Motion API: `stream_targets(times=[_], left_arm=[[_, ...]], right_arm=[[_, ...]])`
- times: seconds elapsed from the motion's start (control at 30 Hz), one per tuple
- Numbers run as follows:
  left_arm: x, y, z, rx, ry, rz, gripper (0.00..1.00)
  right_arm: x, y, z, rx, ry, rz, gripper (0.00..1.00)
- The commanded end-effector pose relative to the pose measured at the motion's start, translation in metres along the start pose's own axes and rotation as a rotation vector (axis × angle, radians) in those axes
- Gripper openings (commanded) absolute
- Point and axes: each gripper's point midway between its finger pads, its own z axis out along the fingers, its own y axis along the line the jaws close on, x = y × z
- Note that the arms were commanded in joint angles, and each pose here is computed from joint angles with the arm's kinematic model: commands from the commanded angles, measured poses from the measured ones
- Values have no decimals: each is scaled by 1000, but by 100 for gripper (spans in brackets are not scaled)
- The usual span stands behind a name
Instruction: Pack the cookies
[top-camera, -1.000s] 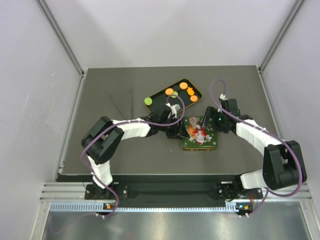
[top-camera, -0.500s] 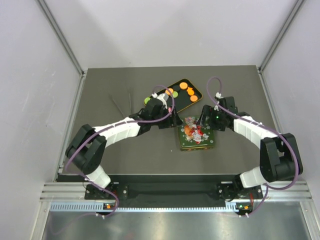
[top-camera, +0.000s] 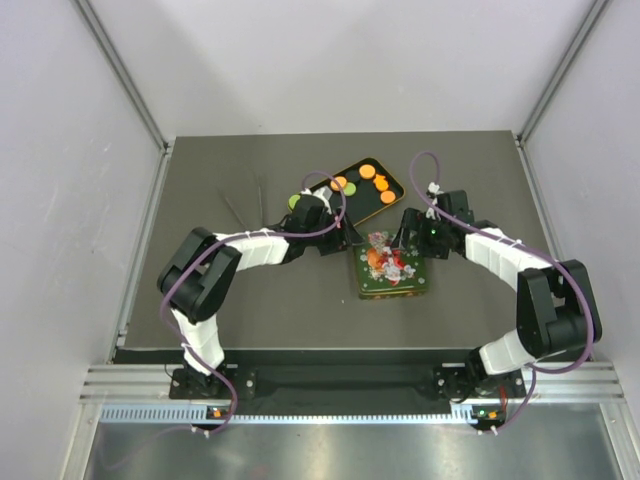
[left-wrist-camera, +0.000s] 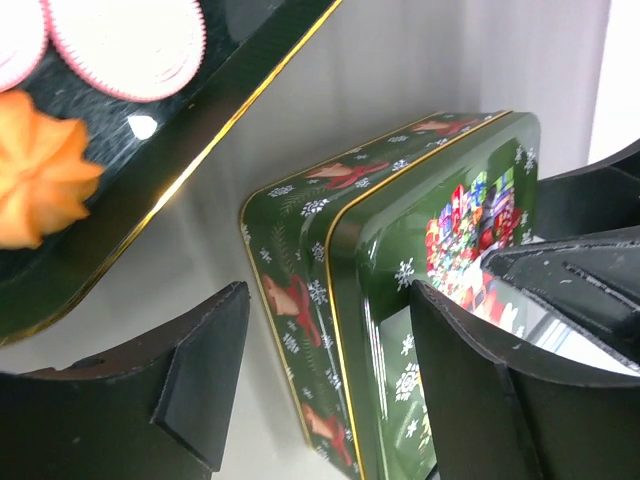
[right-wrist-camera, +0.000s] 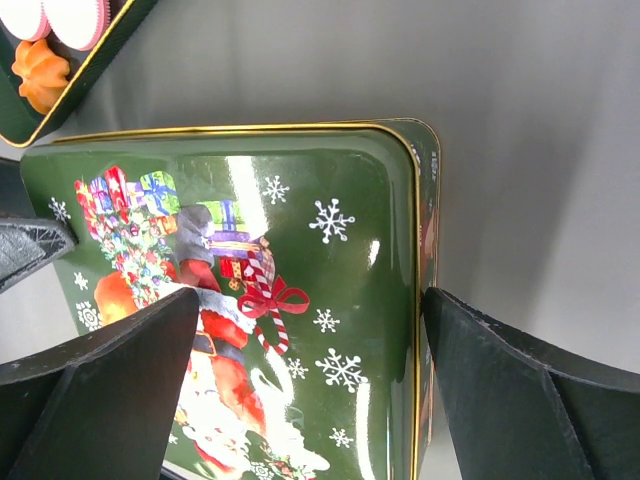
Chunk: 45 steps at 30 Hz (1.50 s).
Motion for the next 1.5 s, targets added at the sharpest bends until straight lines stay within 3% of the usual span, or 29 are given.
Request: stream_targets(times=[0.0, 0.73, 1.07, 1.47], left_arm=[[-3, 10, 15, -19, -31, -17, 68], [56, 89, 25, -196, 53, -143, 47], [79, 101, 22, -212, 92, -164, 39], [96, 110, 13, -238, 105, -162, 36]], right_arm=[[0, 3, 3, -11, 3, -37, 93], [5, 16, 9, -62, 6, -42, 93], [1, 14, 8, -39, -3, -36, 94], [-40, 7, -10, 23, -155, 11, 100]])
